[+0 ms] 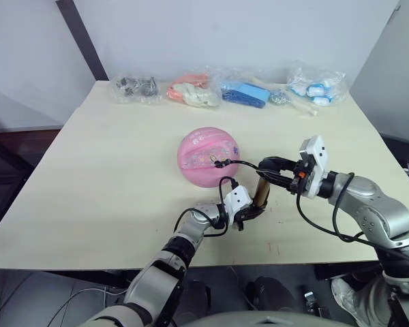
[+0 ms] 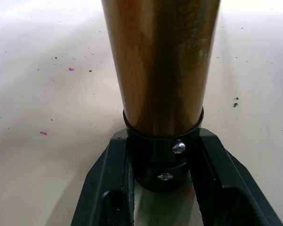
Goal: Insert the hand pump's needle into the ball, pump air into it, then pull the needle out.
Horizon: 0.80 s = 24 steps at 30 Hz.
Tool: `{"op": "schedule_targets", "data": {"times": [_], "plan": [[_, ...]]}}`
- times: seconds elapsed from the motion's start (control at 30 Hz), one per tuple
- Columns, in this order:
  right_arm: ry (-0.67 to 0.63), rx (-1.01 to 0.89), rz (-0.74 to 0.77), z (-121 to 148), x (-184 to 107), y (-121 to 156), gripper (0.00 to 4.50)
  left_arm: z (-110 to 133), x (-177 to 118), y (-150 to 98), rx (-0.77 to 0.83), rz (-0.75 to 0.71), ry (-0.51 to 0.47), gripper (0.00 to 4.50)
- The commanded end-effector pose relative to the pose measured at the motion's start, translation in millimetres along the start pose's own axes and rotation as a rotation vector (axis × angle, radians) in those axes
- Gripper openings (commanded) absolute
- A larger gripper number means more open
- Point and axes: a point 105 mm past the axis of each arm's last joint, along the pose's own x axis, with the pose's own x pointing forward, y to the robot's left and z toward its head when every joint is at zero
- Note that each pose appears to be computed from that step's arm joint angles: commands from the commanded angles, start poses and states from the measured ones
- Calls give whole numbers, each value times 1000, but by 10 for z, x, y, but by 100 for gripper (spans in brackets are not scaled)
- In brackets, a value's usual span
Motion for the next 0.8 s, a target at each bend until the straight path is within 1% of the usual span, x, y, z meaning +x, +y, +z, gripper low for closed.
{"op": "schedule_targets", "data": {"times": [0.03,0.07,0.1,0.13,0.23,0.3,0.33,0.43,0.57,0.63,0.7,0.8], "plan": [[78,-5,-20,136,-208,-122,169,-495,-155,-197,-86,-50,169,111],[52,-27,-15,282,-233,-121,169,-497,-160,-197,-86,-50,169,111],[12,-59,-7,504,-276,-108,169,-498,-166,-192,-85,-50,171,111],[-12,-78,0,647,-308,-90,169,-497,-169,-188,-85,-50,172,111],[-50,-103,4,916,-380,-48,169,-500,-176,-186,-85,-51,174,111],[-129,-165,4,1358,-521,13,169,-503,-174,-185,-85,-52,175,111],[-157,-189,4,1515,-581,48,169,-505,-175,-188,-86,-53,176,111],[-203,-213,-3,1779,-687,111,169,-513,-180,-200,-86,-56,176,111],[-232,-227,-9,1942,-737,167,169,-518,-180,-206,-86,-61,177,111],[-231,-225,-8,1936,-721,180,169,-519,-179,-207,-85,-62,178,111],[-178,-194,-14,1730,-647,136,169,-518,-177,-206,-84,-63,178,111],[-78,-130,-35,1299,-520,37,169,-513,-176,-201,-82,-63,177,111]]}}
